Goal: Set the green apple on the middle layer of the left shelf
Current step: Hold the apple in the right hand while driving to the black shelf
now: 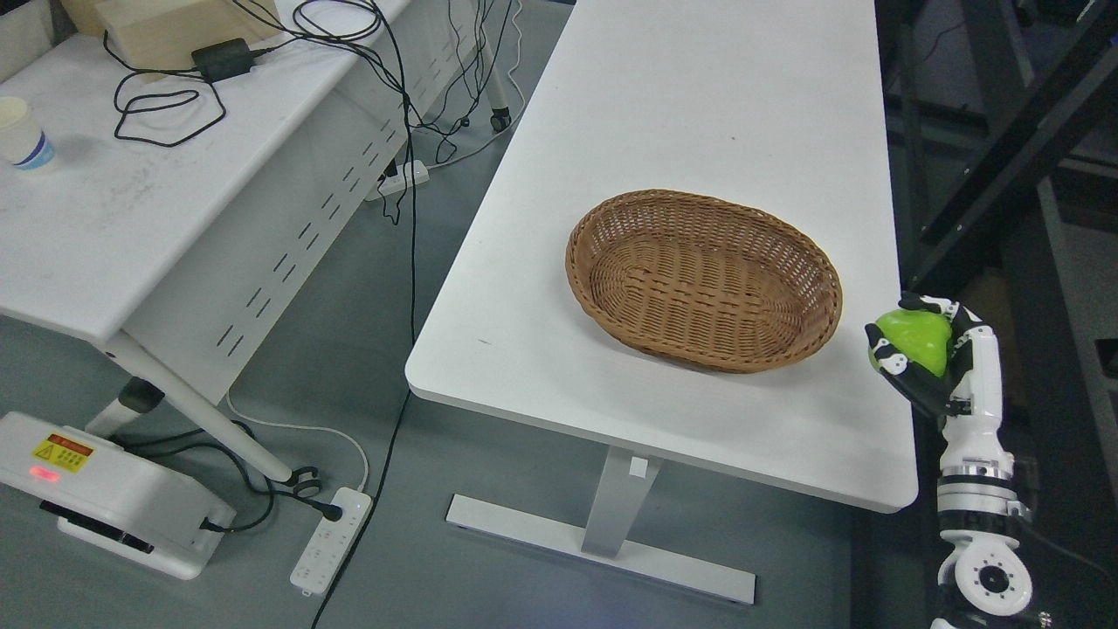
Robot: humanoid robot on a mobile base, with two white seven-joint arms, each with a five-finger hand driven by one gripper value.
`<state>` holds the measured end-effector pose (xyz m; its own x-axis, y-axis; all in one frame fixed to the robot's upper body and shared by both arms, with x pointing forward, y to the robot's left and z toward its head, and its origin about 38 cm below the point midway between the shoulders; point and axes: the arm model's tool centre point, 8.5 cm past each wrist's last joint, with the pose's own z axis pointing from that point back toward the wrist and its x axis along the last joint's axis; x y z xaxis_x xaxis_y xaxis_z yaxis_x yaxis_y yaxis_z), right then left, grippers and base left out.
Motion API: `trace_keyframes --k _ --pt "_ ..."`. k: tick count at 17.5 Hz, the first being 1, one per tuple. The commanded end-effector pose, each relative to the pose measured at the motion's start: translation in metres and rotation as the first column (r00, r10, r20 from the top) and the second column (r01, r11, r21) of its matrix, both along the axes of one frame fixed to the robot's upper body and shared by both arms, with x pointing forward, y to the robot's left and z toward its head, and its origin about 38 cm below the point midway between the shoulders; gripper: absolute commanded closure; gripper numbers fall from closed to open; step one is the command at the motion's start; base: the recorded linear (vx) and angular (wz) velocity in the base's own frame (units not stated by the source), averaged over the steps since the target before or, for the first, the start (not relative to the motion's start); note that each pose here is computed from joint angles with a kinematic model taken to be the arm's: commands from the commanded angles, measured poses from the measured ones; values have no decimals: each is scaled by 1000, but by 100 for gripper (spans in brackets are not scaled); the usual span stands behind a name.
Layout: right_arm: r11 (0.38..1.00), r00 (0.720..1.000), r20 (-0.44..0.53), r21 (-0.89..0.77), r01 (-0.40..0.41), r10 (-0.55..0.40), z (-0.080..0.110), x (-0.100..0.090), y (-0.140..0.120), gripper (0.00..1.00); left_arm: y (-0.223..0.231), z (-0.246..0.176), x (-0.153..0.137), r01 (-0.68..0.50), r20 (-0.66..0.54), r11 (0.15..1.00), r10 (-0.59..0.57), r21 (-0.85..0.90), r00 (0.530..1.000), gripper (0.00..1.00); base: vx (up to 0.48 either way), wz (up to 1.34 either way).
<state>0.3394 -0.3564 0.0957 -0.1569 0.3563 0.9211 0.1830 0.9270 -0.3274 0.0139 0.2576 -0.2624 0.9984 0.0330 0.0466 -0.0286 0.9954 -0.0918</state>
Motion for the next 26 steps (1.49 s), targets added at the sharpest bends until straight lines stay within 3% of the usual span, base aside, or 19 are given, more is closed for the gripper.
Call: trace_keyframes --k 1,26 --pt "1000 1000 -1 20 -5 5 -3 -4 9 100 11 1 14 2 22 1000 -2 17 1000 0 -34 -323" --pt "1000 1000 -4 12 -17 17 -4 -2 12 100 11 1 14 0 22 1000 -1 17 1000 0 -127 -117"
